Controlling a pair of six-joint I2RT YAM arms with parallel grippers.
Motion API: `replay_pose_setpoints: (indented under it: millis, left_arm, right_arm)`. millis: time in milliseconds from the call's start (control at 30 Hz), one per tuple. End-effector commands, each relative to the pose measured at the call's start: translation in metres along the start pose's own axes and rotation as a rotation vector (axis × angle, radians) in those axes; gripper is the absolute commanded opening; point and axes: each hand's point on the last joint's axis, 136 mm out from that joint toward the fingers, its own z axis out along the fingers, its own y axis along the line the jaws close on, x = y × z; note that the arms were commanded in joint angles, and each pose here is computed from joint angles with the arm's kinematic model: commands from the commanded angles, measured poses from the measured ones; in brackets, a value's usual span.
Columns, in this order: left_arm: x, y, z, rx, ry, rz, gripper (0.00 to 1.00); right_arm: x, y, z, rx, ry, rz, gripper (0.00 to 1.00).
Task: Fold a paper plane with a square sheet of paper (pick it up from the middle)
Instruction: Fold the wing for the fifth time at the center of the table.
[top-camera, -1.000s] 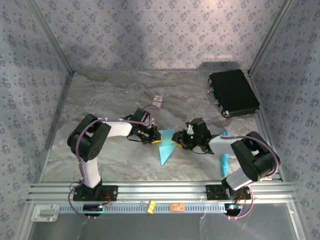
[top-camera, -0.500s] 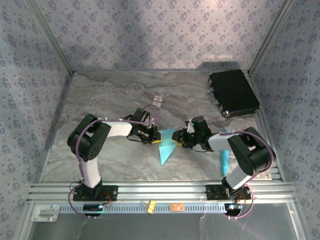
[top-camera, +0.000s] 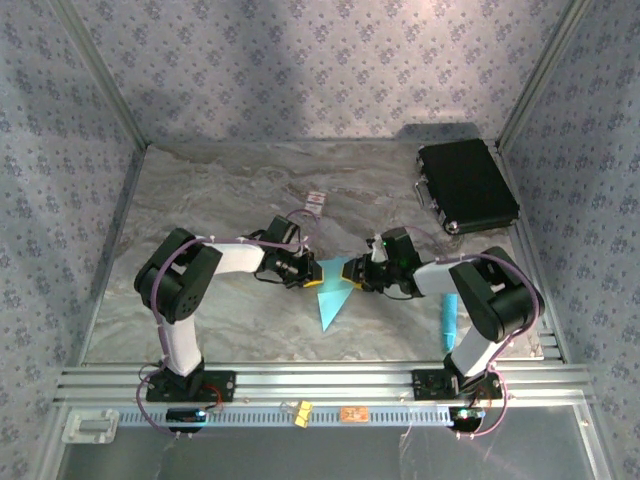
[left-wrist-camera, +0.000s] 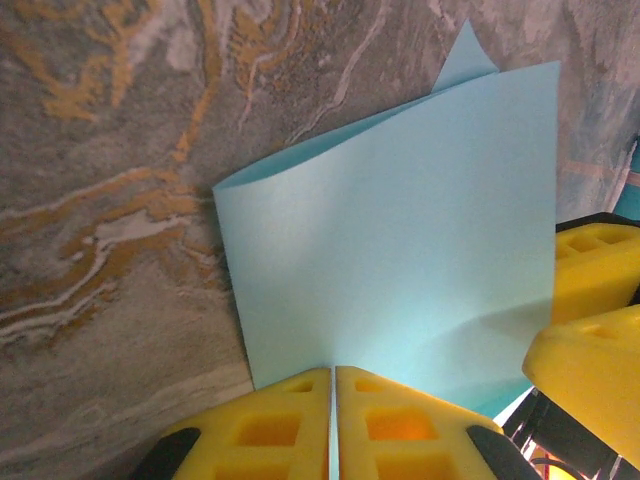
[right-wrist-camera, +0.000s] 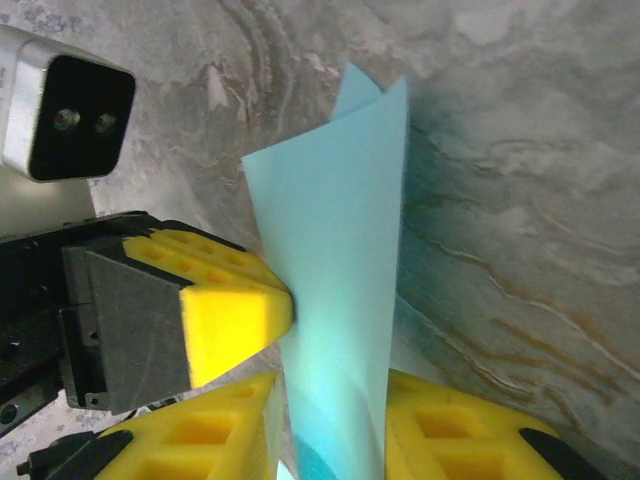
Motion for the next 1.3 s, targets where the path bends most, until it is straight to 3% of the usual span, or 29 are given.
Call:
replay_pose_setpoints:
  millis: [0, 167, 300, 533, 767, 1067, 1267]
  left_arm:
    - [0.0, 0.012, -0.003, -0.053, -0.01, -0.024, 0.11]
    - [-0.001, 0.007, -0.006, -0.039, -0.013, -0.011, 0.13]
    - [-0.004, -0.007, -0.016, -0.015, -0.041, 0.026, 0.21]
    - [-0.009, -0.031, -0.055, -0.033, -0.152, 0.121, 0.42]
    - [0.01, -0.045, -0.06, -0.084, -0.176, 0.294, 0.41]
    - [0.049, -0.036, -0.038, -0.324, -0.158, 0.621, 0.41]
    - [0.068, -0.035, -0.026, -0.443, -0.176, 0.766, 0.45]
  right_arm:
    - [-0.003, 0.004, 0.003, -0.019, 0.031, -0.035, 0.26]
    - [-0.005, 0.001, 0.004, -0.002, 0.043, -0.038, 0.15]
    - [-0.011, 0.004, -0.001, 0.011, 0.003, -0.022, 0.07]
    - [-0.028, 0.002, -0.022, 0.066, -0.229, 0.106, 0.04]
    - [-0.026, -0.008, -0.034, 0.108, -0.421, 0.298, 0.04]
    - [-0.017, -0.003, -0.026, 0.102, -0.435, 0.348, 0.05]
    - [-0.017, 0.003, -0.025, 0.083, -0.429, 0.349, 0.06]
